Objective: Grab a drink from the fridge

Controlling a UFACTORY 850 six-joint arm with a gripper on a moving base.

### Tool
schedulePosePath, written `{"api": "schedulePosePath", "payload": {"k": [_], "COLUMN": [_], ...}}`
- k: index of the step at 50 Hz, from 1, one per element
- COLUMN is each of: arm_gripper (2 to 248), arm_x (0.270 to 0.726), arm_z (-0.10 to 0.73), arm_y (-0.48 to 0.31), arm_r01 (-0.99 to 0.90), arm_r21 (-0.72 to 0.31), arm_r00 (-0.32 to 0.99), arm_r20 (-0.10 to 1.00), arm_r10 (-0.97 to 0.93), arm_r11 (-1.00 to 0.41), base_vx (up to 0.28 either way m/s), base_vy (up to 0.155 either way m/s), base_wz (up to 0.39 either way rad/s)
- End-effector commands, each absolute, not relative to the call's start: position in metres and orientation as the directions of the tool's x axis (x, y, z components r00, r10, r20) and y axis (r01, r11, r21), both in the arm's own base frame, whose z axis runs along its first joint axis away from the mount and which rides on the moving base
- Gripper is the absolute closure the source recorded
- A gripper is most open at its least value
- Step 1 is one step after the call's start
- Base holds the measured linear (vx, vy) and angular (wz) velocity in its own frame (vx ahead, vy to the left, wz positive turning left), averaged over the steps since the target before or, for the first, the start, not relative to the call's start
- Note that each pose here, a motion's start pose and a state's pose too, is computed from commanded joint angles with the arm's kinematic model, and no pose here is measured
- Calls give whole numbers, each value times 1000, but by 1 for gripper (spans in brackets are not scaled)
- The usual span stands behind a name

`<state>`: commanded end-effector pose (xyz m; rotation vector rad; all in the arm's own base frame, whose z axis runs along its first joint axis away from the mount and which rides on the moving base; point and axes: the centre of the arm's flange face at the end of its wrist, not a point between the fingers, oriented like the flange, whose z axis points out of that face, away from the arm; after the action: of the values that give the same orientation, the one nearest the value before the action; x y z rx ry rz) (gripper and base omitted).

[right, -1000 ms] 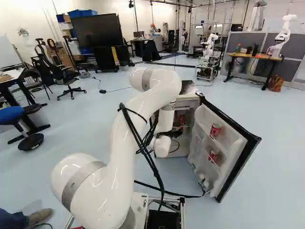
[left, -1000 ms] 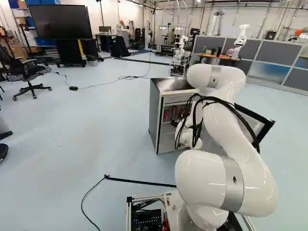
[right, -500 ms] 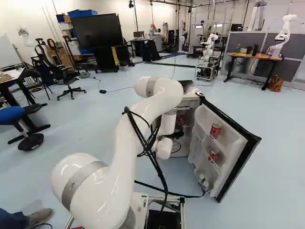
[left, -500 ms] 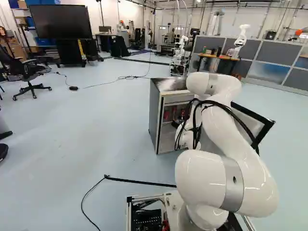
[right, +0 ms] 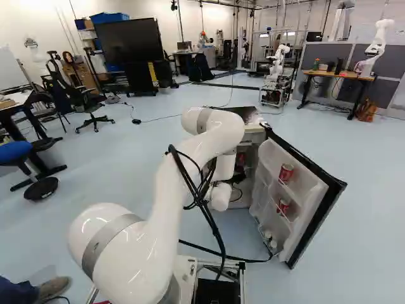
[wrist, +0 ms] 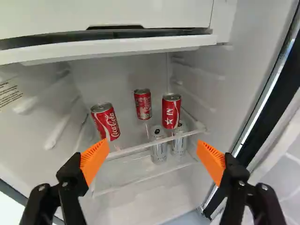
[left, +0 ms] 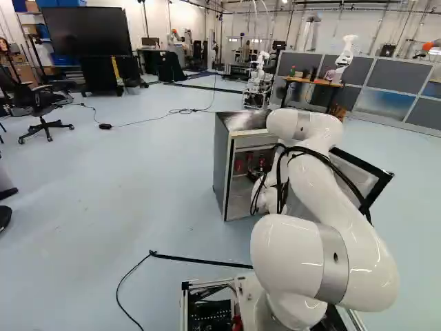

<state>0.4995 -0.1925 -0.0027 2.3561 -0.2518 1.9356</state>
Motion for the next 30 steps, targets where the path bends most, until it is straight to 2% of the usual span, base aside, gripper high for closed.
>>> {"api": "schedulePosePath", "payload": {"k": [30], "arm_gripper": [3], "arm_x": [534], "arm_z": [-17], "arm_y": [-205], "arm_r01": [-172], "arm_r21": [-26], "arm_r00": [126], "arm_r20": [991], "arm_r10": [-48], "arm_r11": [-985], "base_vx": [0], "base_vy": [0], "base_wz": [0]}}
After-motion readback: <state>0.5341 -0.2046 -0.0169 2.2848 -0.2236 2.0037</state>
